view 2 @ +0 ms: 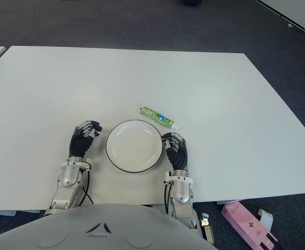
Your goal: Put the toothpaste on the table into the plate.
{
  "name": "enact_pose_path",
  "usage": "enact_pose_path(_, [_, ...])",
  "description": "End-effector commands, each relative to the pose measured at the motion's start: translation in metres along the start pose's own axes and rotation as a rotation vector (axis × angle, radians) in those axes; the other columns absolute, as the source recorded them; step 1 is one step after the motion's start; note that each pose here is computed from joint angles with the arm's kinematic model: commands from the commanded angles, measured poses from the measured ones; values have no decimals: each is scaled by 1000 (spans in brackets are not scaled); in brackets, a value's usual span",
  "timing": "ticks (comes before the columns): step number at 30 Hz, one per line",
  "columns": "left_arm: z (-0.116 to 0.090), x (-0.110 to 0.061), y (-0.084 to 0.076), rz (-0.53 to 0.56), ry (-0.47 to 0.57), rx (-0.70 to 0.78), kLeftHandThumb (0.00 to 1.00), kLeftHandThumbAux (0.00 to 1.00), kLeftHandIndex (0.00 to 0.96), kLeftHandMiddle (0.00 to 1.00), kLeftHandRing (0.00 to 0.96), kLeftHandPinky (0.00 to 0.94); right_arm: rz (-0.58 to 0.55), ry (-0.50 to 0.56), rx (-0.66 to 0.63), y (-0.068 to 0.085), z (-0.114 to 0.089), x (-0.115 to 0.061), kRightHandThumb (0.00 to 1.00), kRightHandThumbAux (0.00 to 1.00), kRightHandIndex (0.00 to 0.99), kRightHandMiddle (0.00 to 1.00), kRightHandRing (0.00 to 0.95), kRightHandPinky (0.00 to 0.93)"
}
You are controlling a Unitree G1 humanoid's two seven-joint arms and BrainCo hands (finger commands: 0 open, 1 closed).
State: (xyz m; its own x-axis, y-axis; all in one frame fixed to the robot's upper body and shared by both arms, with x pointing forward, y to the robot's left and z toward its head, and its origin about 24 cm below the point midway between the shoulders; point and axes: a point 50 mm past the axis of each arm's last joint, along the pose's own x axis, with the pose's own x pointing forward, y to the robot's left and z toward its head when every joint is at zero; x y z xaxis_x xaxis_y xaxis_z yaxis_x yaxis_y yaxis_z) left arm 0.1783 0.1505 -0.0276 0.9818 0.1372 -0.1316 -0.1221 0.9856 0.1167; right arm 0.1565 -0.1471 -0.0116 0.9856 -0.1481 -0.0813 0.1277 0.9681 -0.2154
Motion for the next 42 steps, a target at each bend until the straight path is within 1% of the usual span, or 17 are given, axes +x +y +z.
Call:
enact_pose_path(1, [-11,-5,1,13,74,11,714,723,425,491,472,451,21,18,-15,2,-4,-2,707,727,430,485,464,475])
enact_pose_path(12, [-11,-5,1,11,80,8,712,723,425,488,473,468,18,16,12,3,-4,-2,707,727,430,488,471,481])
enact_pose_path(20, [-11,-5,0,13,83,12,713,723,424,483,466,453,18,14,30,4,-5,-2,708,727,429,486,467,468])
enact_pose_path(32, [-10,-5,0,16,88,6,714,724,424,478,454,433,17,-2,23,4,-4,-2,708,727,429,482,462,464])
enact_pose_path(36, [-10,-5,0,16,88,5,714,724,424,479,457,444,9,-11,18,4,-3,-1,708,726,430,483,466,474])
enact_pose_path(42, [-10,-4,0,16,86,0,714,723,425,486,472,463,-7,-29,11,0,-2,3,707,726,429,483,465,451])
